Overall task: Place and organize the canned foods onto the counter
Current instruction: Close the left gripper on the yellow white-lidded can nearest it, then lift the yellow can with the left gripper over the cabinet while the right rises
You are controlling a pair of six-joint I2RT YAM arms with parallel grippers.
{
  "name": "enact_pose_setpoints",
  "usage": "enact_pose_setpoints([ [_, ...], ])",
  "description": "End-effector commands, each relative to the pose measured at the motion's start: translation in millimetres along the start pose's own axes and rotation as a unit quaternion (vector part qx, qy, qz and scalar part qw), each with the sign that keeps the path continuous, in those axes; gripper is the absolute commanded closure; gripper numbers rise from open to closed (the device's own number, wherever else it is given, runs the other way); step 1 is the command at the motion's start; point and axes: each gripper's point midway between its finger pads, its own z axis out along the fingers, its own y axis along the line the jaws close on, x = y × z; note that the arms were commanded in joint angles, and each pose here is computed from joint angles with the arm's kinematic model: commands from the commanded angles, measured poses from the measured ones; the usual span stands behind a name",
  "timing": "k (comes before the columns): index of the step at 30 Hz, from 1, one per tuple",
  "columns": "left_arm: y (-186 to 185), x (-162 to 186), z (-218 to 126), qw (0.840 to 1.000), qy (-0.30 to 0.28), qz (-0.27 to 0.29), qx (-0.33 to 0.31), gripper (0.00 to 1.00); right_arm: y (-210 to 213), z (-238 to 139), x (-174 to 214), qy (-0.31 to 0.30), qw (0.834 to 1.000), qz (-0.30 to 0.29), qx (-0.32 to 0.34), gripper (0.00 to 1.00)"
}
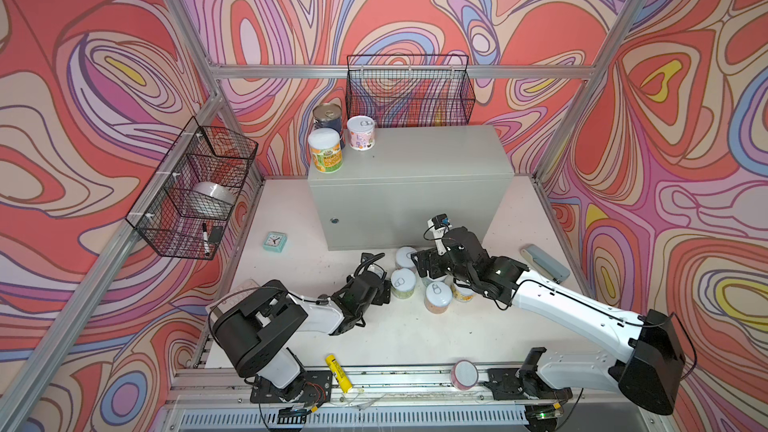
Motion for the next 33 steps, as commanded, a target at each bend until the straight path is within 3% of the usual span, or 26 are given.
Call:
enact_pose_setpoints([
  [1, 3.2, -0.5, 0.7, 1.0, 0.003, -0.002, -0.007, 0.19, -2.8, 2.6, 0.4, -0.003, 1.0, 0.003, 0.0, 0.06],
  [9, 12.1, 1.1, -13.7, 1.0, 0.01, 0.002, -0.017, 0.5, -3.1, 4.1, -3.8, -0.01, 1.0, 0.004, -0.002, 0.07],
  [13, 15.0, -3.8, -24.1, 1.0, 0.012, 0.012, -0.022, 0.99, 0.2, 7.7, -7.1, -0.013, 1.0, 0.002, -0.007, 0.07],
  [22, -0.7, -36.5, -66.7, 0.999, 0.027, 0.026, 0.008, 1.0, 2.8, 3.8, -29.1, -0.037, 0.999, 0.01, -0.013, 0.07],
  [33, -40.0, -145.1, -156.6, 0.998, 0.0, 0.048, 0.048, 1.0, -6.6, -37.7, -86.9, -0.094, 0.995, 0.031, -0.005, 0.08],
])
